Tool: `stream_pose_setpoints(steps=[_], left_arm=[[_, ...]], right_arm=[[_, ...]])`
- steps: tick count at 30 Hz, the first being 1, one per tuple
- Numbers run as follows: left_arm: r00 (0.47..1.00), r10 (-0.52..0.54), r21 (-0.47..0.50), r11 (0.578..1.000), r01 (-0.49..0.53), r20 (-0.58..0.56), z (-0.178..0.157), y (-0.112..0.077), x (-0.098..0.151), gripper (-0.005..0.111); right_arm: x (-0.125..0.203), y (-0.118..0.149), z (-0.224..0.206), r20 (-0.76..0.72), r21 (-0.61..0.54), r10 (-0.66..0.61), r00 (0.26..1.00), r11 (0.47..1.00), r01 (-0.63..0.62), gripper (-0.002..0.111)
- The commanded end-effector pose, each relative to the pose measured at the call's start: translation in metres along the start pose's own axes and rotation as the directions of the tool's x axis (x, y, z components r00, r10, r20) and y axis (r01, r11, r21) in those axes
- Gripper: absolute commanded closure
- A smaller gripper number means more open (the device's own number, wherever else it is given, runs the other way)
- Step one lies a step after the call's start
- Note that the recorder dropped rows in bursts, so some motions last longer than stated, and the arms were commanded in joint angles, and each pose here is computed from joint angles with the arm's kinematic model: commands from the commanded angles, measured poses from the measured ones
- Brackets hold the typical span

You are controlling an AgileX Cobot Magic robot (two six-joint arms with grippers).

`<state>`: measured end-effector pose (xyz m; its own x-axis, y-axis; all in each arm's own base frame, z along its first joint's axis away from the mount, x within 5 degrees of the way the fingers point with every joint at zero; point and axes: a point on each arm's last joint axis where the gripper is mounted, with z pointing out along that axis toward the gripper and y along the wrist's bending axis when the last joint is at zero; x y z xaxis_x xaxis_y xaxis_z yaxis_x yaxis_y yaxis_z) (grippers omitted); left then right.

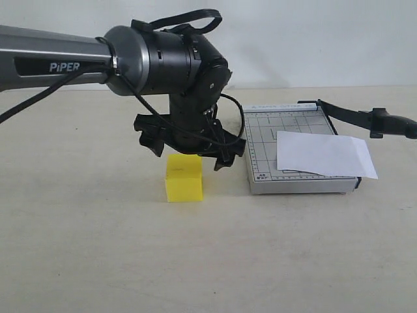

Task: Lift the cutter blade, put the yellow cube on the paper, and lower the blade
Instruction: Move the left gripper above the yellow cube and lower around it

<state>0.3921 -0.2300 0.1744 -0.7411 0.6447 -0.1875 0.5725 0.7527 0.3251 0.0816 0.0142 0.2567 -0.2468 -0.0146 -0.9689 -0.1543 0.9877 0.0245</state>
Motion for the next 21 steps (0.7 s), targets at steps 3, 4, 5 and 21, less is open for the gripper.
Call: stream_pose_setpoints(steps=[3,4,5,21], left_arm=[[0.999,-0.010,-0.011,1.000,0.010,-0.037,0.004,0.000,0.003,0.012],[0.999,-0.009,-0.011,1.000,0.009,-0.044,0.006,0.000,0.004,0.012],[0.999,-0.010,-0.010,1.000,0.010,-0.050,0.008,0.000,0.004,0.012],[0.987,-0.150,0.067,0.986,0.153,-0.047,0.022,0.015,0.006,0.012]], right_arm=[[0.000,-0.001,0.000,0.009,0.010,-0.003,1.000,1.000,0.003,0.108],[0.000,-0.001,0.000,0.009,0.010,-0.003,1.000,1.000,0.003,0.108],[0.000,-0.001,0.000,0.009,0.010,-0.003,1.000,1.000,0.003,0.108],[0.000,-0.001,0.000,0.009,0.010,-0.003,1.000,1.000,0.003,0.108]])
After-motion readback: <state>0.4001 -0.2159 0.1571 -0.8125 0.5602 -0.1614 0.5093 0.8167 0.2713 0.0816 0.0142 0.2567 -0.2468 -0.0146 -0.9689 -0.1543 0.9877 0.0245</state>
